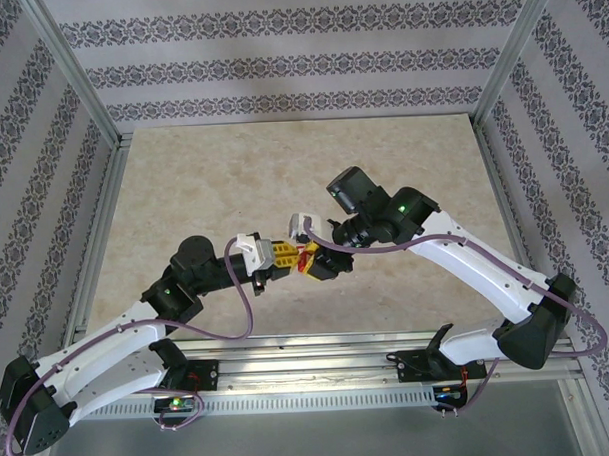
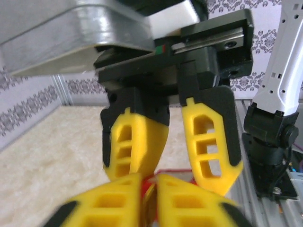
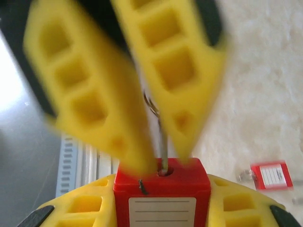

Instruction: Unlock with the key

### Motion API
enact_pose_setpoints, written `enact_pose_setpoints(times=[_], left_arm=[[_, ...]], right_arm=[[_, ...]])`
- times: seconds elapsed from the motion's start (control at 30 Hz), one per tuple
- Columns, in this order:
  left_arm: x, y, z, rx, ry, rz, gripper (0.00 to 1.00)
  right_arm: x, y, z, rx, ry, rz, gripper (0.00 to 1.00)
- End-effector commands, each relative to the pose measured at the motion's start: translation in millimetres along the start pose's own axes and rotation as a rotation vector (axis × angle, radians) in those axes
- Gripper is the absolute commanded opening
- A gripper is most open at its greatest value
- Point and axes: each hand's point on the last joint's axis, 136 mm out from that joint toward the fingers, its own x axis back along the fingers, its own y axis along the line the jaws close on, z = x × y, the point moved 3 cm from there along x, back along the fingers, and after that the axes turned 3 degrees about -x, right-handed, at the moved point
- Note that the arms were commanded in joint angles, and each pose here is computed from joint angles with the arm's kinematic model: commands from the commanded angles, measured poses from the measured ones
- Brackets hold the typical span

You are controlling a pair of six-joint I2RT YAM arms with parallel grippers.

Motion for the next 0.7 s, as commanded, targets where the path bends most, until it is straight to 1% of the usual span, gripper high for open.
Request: enact_pose_setpoints(times=[0.0,0.07,0.1,0.13,0.2,0.3,0.37,0.43,0.5,0.57,0.67], left_arm=[[3.5,-7.7,-18.5,-0.081,-0.090,0.012,0.61],[9.5,-5.1,-20.5,-0.061,-0.096,-0.024,0.79],[13.5,-4.5,-22.3,-0.046,-0.099,-0.042,0.89],[17.6,-4.5,-24.1,-0.030,-0.101,-0.053,0.98],[26.3,-6.3,-27.8,-0.006,-0.107,-0.067,1.00],[41.0,-9.5,-32.2,0.073,-0.114,-0.085,1.00],[51.6,-9.2,-32.5,0.171,-0.114,-0.118,1.00],[59.5,-6.6,-30.5,0.315,-0.109,-0.155,1.00],[62.3,-6.9,-27.6,0.463,-0.099,-0.161,1.00],[59.9,-3.0,-12.5,0.659,-0.027,-0.202,1.00],[46.2,-7.1,5.5,0.902,0.060,-0.174,1.00]], right_arm=[[2.9,13.7,-37.3,0.135,-0.156,-0.080,0.00],[1.7,11.2,-32.1,0.155,-0.132,-0.048,0.00],[1.5,9.9,-29.3,0.167,-0.119,-0.031,0.00],[1.1,7.6,-27.0,0.172,-0.108,-0.013,0.00],[0.4,3.7,-22.4,0.188,-0.084,0.022,0.00],[1.5,-3.7,-16.5,0.223,-0.054,0.089,0.00],[2.7,-8.1,-13.7,0.247,-0.039,0.129,0.00],[2.3,-12.2,-9.4,0.275,-0.008,0.166,0.00],[0.9,-17.1,-4.7,0.320,0.032,0.216,0.00],[-1.4,-23.4,-0.7,0.372,0.073,0.277,0.00],[-4.0,-31.4,3.2,0.440,0.117,0.347,0.00]])
